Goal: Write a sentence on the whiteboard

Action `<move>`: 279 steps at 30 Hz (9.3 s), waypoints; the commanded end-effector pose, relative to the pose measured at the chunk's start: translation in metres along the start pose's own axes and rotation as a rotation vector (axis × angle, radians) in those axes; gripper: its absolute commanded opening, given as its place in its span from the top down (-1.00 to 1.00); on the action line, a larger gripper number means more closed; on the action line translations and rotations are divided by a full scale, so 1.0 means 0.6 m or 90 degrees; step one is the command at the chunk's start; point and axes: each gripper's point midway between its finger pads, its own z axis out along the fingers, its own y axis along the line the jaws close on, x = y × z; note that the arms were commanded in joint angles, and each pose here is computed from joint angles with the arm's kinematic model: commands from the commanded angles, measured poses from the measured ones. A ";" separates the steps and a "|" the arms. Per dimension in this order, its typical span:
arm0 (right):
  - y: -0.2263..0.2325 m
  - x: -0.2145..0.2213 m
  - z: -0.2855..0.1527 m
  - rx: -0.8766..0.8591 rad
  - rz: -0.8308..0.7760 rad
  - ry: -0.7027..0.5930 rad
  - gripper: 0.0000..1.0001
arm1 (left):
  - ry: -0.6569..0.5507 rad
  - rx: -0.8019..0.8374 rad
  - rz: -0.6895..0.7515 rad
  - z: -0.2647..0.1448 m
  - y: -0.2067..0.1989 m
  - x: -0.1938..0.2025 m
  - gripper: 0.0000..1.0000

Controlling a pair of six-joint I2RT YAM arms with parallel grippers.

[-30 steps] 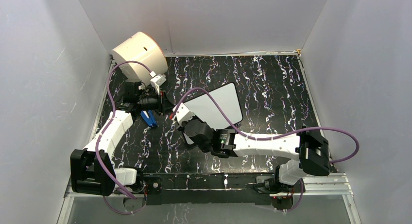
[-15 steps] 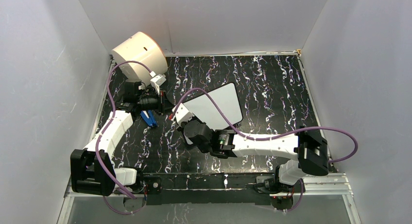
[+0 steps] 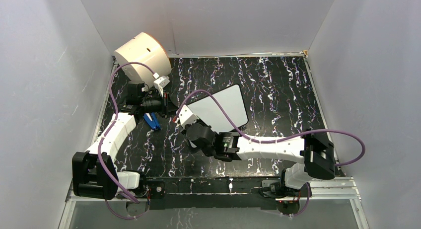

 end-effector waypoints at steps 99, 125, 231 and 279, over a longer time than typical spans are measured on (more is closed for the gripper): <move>-0.002 0.008 -0.004 -0.015 0.045 0.017 1.00 | 0.026 -0.024 -0.028 0.003 0.013 0.016 1.00; -0.032 0.024 -0.002 0.043 0.044 0.032 1.00 | 0.026 -0.025 -0.029 0.003 0.014 0.017 1.00; -0.085 0.003 -0.015 0.004 0.058 -0.069 1.00 | 0.037 -0.042 -0.035 0.006 0.026 0.022 1.00; -0.058 0.017 -0.005 -0.036 0.033 -0.046 1.00 | 0.037 -0.043 -0.032 0.006 0.027 0.021 1.00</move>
